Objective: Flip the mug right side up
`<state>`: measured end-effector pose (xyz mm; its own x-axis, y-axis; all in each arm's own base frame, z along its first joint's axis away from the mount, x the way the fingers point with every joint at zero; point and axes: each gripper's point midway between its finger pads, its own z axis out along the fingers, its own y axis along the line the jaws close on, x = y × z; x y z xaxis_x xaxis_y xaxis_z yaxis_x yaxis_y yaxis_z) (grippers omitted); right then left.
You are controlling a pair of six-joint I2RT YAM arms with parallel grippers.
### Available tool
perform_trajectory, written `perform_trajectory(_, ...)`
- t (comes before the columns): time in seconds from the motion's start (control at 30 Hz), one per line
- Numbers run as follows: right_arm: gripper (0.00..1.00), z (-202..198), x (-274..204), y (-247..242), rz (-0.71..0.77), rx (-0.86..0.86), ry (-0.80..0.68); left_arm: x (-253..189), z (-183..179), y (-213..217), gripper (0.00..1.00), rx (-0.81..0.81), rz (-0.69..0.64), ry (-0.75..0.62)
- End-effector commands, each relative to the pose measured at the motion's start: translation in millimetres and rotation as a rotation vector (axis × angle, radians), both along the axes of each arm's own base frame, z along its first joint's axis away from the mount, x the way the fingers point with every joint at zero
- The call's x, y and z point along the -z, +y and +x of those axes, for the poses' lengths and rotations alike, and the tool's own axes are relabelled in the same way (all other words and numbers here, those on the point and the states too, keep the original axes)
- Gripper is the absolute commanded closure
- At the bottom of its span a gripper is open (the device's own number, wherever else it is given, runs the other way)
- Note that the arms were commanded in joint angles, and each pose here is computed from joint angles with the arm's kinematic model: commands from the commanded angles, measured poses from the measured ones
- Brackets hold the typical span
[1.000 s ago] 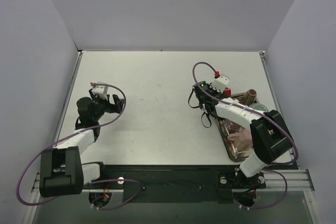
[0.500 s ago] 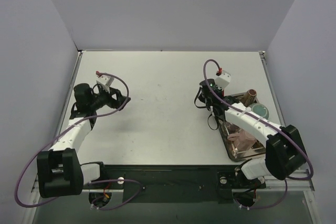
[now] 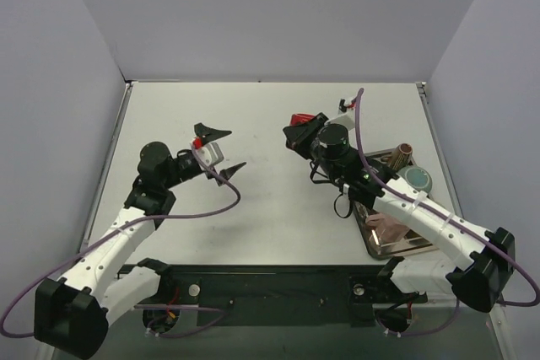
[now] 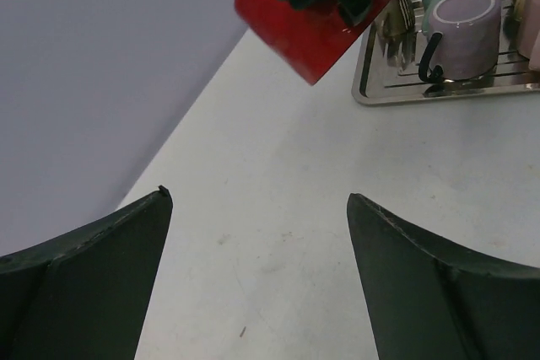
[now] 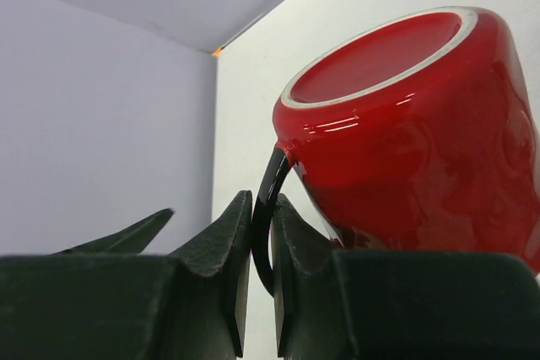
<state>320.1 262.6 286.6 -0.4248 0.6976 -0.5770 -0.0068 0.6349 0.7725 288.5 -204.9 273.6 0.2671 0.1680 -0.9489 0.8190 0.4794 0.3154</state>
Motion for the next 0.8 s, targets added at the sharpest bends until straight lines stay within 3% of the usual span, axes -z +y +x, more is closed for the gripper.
perform_trajectory(0.0,1.0,-13,-100,31,0.274,-0.031,-0.168,-21,-9,-17,0.04,-0.008,0.03,-0.313)
perform_trajectory(0.1,1.0,-22,-109,48,0.275,-0.055,-0.185,-39,-20,-17,0.04,-0.017,-0.062,-0.416)
perform_trajectory(0.27,1.0,-24,-105,57,0.257,-0.024,-0.174,-30,-28,-32,0.05,0.007,-0.081,-0.379)
perform_trajectory(0.43,1.0,-30,-112,70,0.354,-0.047,-0.176,-50,-27,-36,0.05,-0.088,-0.167,-0.459)
perform_trajectory(0.53,1.0,-35,-119,75,0.333,-0.062,-0.192,-60,-24,-36,0.06,-0.133,-0.201,-0.49)
perform_trajectory(0.77,1.0,-44,-119,90,0.397,-0.106,-0.173,-58,-9,-37,0.13,-0.232,-0.207,-0.528)
